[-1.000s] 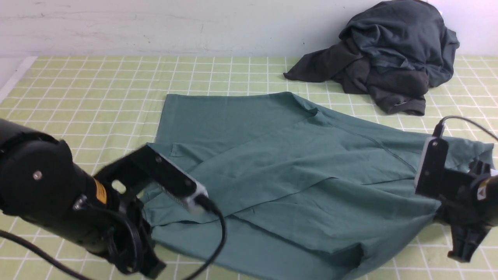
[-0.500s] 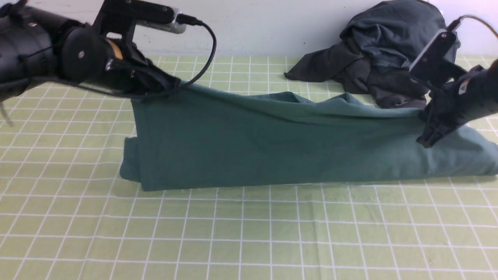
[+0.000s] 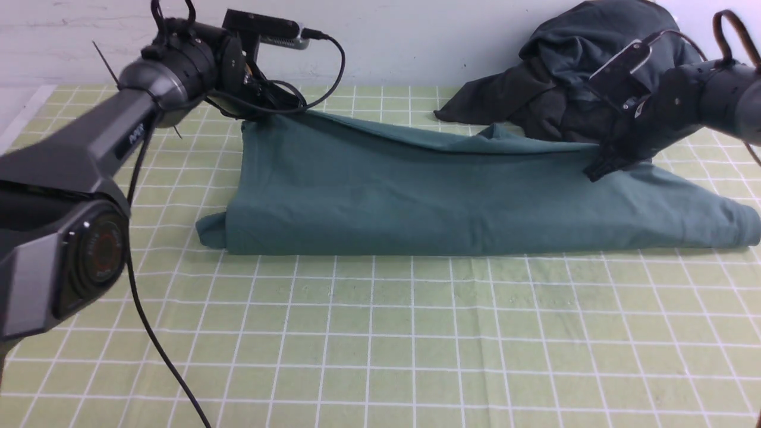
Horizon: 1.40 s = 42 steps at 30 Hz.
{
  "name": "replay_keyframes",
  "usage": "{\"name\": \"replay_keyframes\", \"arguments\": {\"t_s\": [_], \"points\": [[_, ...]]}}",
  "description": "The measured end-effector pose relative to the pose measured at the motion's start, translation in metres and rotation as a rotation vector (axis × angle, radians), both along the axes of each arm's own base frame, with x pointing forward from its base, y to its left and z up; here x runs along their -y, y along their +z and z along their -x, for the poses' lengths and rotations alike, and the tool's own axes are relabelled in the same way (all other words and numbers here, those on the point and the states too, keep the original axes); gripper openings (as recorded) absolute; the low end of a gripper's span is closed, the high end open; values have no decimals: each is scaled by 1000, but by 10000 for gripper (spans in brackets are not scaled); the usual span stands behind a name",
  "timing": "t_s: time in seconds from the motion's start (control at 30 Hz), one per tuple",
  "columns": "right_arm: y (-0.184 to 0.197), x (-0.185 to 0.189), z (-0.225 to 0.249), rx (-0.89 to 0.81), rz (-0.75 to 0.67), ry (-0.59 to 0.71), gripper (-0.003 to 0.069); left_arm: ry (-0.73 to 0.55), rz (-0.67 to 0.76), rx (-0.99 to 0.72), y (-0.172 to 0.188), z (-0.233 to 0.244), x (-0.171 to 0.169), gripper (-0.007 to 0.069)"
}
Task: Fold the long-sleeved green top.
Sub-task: Use both arms to drag the lower edge of the fabric forward and fold it over the upper edge
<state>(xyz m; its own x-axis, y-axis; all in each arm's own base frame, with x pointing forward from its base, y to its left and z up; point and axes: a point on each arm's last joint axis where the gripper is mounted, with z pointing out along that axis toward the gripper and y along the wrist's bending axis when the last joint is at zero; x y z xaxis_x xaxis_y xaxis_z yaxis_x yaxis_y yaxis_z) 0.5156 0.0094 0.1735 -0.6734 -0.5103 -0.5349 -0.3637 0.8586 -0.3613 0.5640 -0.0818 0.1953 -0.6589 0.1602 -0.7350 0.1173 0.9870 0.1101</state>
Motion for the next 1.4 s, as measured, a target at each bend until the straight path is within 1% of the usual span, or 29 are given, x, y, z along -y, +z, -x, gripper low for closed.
{"name": "replay_keyframes", "arguments": {"t_s": [0.03, 0.07, 0.1, 0.13, 0.17, 0.2, 0.23, 0.3, 0.37, 0.43, 0.47, 0.5, 0.53, 0.57, 0.6, 0.67, 0.73, 0.77, 0.83, 0.87, 0.93, 0.97, 1.0, 1.03, 1.13, 1.17, 1.23, 1.33, 1.4], "points": [[0, 2, -1, 2, -21, -30, 168, 2, -12, 8, -4, -4, -1, 158], [-1, 7, -2, -2, -46, -77, 216, 4, -35, 5, -12, -7, -2, 227], [1, 10, -2, -2, -61, -109, 246, 10, -38, 10, -12, -9, -3, 257], [5, 14, -3, -1, -76, -148, 279, 16, -47, 6, -12, -9, -5, 314], [8, 17, -3, -3, -92, -185, 306, 22, -48, 5, -8, -9, -6, 347], [14, 20, -3, -3, -105, -220, 323, 33, -45, -6, -2, -8, -8, 386], [19, 21, -1, -20, -119, -252, 329, 42, -35, -11, 6, -6, -9, 403], [31, 21, 2, -47, -141, -287, 308, 51, -8, -63, 26, 2, -10, 411], [39, 16, 6, -90, -188, -285, 248, 10, 37, -124, 44, 13, -7, 382], [42, 2, 9, -140, -259, -218, 137, -65, 70, -211, 56, 25, 2, 306], [42, 1, 9, -145, -267, -209, 113, -75, 73, -231, 57, 28, 3, 288], [37, -18, 9, -177, -340, -101, 36, -185, 113, -306, 57, 37, 16, 208], [36, -18, 9, -178, -338, -102, 31, -190, 124, -313, 57, 37, 18, 198], [26, -40, 6, -187, -403, 19, 4, -290, 149, -358, 48, 41, 30, 106], [24, -43, 6, -186, -409, 32, 2, -301, 153, -357, 48, 41, 31, 106], [2, -72, -2, -146, -473, 167, -10, -386, 196, -403, 30, 42, 48, 25], [-22, -96, -10, -66, -493, 256, -13, -414, 203, -441, 11, 42, 57, 5], [-27, -97, -11, -63, -493, 261, -14, -414, 203, -449, 8, 42, 58, 3], [-49, -114, -19, 54, -464, 299, -14, -423, 200, -477, -6, 42, 65, -3], [-53, -117, -22, 94, -465, 290, -14, -426, 199, -484, -10, 42, 67, -3], [-55, -120, -30, 205, -469, 207, -14, -432, 198, -492, -13, 43, 71, -3], [-54, -117, -34, 258, -470, 140, -13, -434, 198, -493, -14, 43, 72, -3], [-53, -116, -35, 268, -469, 125, -13, -435, 198, -493, -14, 43, 73, -3], [-50, -106, -41, 344, -458, -4, -6, -437, 199, -493, -14, 44, 73, -3], [-32, -79, -46, 444, -441, -225, 13, -436, 201, -494, -14, 44, 74, -3], [-22, -72, -46, 463, -439, -266, 18, -434, 201, -494, -14, 44, 73, -3], [1, -62, -42, 494, -427, -296, 27, -425, 207, -497, -14, 44, 73, -3], [41, -53, -30, 542, -351, -269, 31, -398, 216, -495, -8, 44, 72, -3], [80, -48, -9, 577, -286, -238, 31, -394, 216, -470, 10, 48, 71, -3]]}}
